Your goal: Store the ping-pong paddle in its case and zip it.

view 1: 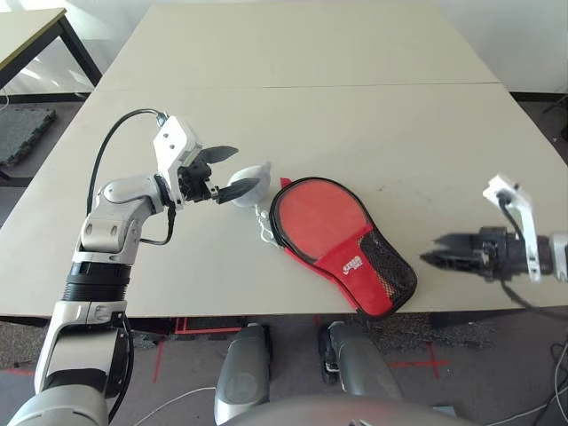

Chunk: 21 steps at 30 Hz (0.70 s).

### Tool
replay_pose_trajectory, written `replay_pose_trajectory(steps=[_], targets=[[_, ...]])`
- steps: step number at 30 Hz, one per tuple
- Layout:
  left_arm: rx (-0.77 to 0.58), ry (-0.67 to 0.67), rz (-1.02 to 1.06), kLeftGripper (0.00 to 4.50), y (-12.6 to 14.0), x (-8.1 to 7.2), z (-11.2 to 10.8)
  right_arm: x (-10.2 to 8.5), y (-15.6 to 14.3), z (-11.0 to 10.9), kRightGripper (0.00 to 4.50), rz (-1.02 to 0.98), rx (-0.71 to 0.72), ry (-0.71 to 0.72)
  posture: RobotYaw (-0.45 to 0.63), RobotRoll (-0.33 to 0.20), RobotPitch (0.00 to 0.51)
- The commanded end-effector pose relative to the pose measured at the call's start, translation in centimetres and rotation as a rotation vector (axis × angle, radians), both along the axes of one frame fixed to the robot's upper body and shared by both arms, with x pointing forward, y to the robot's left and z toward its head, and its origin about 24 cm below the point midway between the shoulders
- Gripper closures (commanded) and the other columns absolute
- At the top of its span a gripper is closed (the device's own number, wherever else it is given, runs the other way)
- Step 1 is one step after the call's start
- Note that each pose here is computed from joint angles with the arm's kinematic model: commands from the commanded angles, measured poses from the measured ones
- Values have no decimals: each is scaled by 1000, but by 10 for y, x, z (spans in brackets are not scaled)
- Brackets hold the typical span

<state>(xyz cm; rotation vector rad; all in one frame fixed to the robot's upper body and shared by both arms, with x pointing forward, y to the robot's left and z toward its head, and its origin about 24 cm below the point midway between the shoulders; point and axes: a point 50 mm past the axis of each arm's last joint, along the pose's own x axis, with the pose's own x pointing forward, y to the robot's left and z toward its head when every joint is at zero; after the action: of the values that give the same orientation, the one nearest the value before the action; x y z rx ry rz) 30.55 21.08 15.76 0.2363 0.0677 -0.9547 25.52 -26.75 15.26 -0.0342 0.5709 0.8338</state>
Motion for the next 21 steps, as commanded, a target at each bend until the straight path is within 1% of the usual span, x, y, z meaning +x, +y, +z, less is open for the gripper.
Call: replay_pose_trajectory(steps=[1, 5, 11, 16, 21], targets=[[-11, 6, -11, 0, 4, -5, 8, 16, 28, 5, 43, 108, -14, -88, 71, 0, 124], [-5, 14, -17, 0, 6, -8, 12, 33, 56, 6, 43, 187, -23, -166, 83, 0, 123], [-2, 18, -16, 0, 7, -11, 15, 44, 80, -1, 43, 279, -50, -211, 96, 0, 125], [1, 23, -15, 0, 8, -13, 15, 50, 90, -10, 43, 314, -75, -226, 105, 0, 126], [6, 27, -13, 0, 9, -15, 16, 51, 95, -19, 43, 343, -87, -229, 118, 0, 125]])
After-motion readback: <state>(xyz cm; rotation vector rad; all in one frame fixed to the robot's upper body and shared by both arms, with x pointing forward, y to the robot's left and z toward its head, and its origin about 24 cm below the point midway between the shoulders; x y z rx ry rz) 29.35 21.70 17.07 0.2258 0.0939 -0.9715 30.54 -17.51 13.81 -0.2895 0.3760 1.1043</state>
